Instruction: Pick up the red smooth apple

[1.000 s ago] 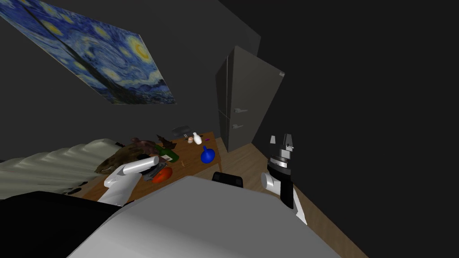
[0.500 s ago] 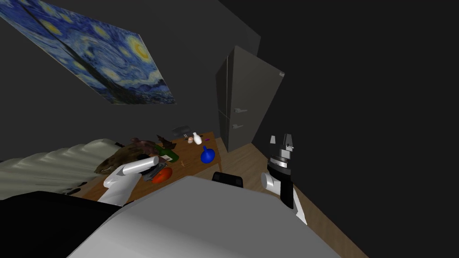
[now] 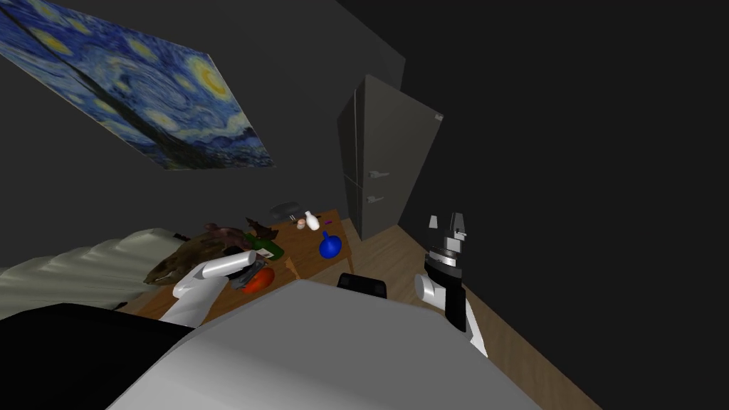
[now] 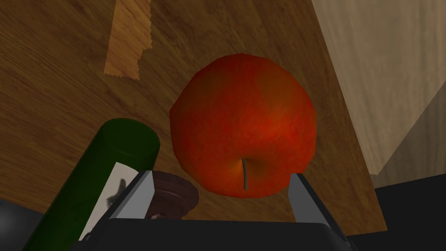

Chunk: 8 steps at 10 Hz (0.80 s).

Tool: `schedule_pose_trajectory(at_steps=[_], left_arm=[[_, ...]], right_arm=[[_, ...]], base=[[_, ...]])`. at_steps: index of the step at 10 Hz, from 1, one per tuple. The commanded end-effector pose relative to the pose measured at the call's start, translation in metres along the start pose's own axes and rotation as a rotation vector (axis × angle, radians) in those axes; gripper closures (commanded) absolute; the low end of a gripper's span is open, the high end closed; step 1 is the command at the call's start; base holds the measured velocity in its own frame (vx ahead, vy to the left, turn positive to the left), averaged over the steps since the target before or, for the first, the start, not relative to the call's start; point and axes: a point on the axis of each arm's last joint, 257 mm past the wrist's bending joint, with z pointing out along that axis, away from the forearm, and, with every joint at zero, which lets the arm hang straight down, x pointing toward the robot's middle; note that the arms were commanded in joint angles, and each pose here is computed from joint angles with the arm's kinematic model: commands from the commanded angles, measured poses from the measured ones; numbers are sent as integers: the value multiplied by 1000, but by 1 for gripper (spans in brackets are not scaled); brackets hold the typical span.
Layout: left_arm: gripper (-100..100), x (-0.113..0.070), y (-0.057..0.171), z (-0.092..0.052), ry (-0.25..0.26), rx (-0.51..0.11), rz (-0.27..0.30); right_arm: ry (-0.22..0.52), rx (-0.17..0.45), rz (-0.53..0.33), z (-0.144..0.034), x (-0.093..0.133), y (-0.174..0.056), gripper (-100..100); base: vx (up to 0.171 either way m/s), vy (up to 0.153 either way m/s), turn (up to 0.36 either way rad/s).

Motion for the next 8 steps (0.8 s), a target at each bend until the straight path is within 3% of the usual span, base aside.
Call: schedule_pose_trajectory(at_steps=[1,2,6,7,8], left_arm=[[-100,0,0,0,0,0,0],[100,0,0,0,-1,1,-3],[100,-1,2,0,-3,-4,-1],[0,-1,2,0,-2,-4,-1],[100,-3,0,-3,2,4,9]], right_arm=[[0,0,0,0,0,0,0],[0,0,0,0,0,0,0],[0,0,0,0,0,0,0],[0,0,0,0,0,0,0],[0,0,0,0,0,0,0]], base=[[-24,16,-20],[-8,2,22],[0,0,0],[0,0,0],[42,-19,115]])
